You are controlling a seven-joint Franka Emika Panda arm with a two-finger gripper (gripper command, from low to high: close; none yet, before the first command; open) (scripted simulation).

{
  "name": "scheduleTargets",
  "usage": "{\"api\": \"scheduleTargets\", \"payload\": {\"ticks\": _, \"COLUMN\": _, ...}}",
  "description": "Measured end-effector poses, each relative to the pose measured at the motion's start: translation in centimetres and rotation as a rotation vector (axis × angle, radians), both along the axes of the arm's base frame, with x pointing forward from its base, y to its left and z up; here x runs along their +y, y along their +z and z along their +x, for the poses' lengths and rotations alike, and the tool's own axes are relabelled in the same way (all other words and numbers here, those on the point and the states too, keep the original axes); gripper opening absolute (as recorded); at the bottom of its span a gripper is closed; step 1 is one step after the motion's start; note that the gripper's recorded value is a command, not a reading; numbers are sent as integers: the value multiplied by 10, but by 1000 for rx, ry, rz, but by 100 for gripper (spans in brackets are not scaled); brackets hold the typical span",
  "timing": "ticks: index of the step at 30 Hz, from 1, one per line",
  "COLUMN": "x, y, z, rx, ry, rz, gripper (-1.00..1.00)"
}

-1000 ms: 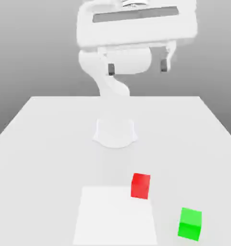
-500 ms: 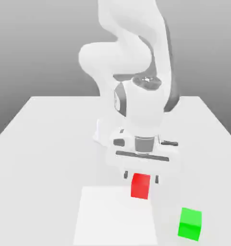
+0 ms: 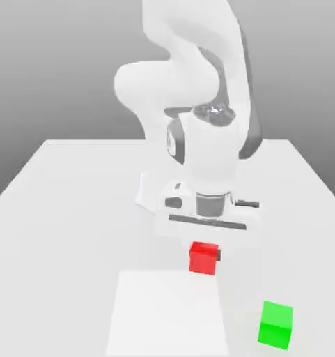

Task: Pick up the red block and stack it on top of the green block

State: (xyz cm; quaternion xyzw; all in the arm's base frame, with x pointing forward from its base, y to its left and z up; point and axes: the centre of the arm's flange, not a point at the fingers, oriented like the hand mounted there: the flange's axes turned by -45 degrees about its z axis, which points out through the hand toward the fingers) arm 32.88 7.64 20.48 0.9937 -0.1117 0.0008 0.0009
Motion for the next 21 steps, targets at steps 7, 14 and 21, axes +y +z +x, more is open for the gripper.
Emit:
{"api": "scheduleTargets", "payload": {"ticks": 7, "x": 49, "y": 22, "z": 61, "rx": -2, "ry": 188, "rz": -18, "gripper": -100}}
{"api": "scheduleTargets", "payload": {"ticks": 14, "x": 108, "y": 33, "z": 116, "rx": 1, "ry": 366, "rz": 0, "gripper": -100}}
{"api": "scheduleTargets", "payload": {"ticks": 21, "x": 112, "y": -15, "z": 120, "rx": 1, "ry": 376, "rz": 2, "gripper": 100}}
